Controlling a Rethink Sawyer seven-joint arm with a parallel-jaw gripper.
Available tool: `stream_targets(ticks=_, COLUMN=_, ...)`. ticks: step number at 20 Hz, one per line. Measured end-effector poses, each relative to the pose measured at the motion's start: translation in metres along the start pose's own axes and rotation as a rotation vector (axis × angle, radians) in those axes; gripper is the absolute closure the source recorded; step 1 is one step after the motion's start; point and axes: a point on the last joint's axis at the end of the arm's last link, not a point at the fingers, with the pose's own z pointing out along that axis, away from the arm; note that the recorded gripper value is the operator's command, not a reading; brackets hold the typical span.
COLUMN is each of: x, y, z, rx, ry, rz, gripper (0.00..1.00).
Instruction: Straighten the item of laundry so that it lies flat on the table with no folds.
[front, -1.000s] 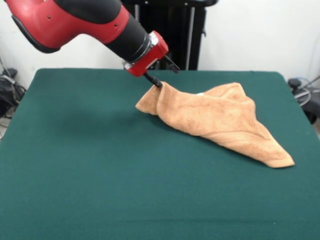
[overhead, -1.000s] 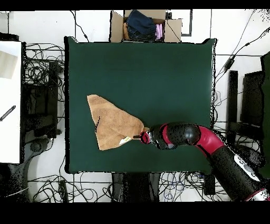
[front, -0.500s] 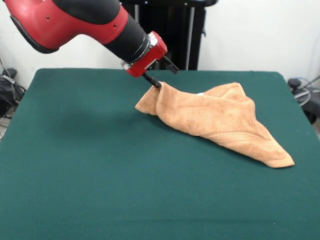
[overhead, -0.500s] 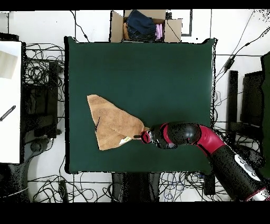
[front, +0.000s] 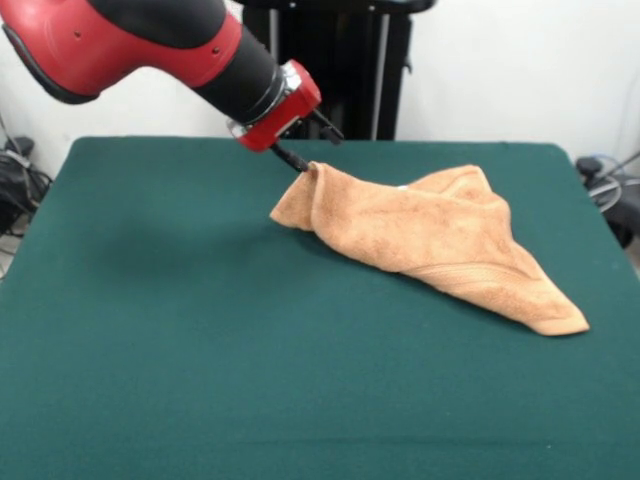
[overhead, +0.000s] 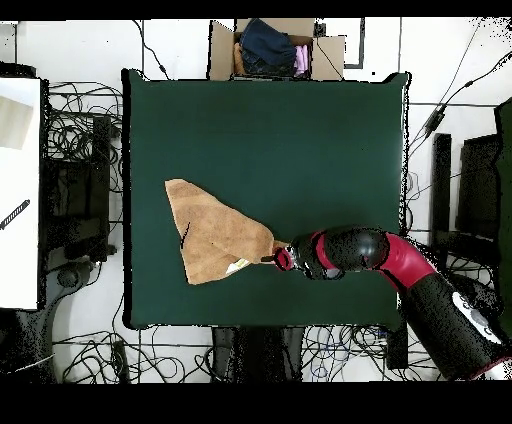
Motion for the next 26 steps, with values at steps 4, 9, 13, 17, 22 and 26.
stream_targets(ticks=4, x=0.0019, y=-0.0056, z=-0.0063, rx=0.002, ry=0.004, rz=0.01, gripper=0.0)
stream_targets(ticks=9, x=0.0045, y=-0.0093, z=-0.0095, rx=0.002, ry=-0.002, rz=0.018, gripper=0.0)
stream_targets(ticks=13, x=0.0049, y=-0.0099, z=-0.0099, rx=0.001, ry=-0.003, rz=0.019, gripper=0.0)
stream_targets(ticks=17, x=0.0049, y=-0.0099, z=-0.0098, rx=0.001, ry=-0.004, rz=0.019, gripper=0.0)
stream_targets(ticks=22, x=0.005, y=-0.0099, z=-0.0096, rx=0.001, ry=-0.003, rz=0.019, gripper=0.0)
stream_targets(ticks=26, x=0.0049, y=-0.0099, z=-0.0097, rx=0.001, ry=-0.003, rz=0.019, gripper=0.0)
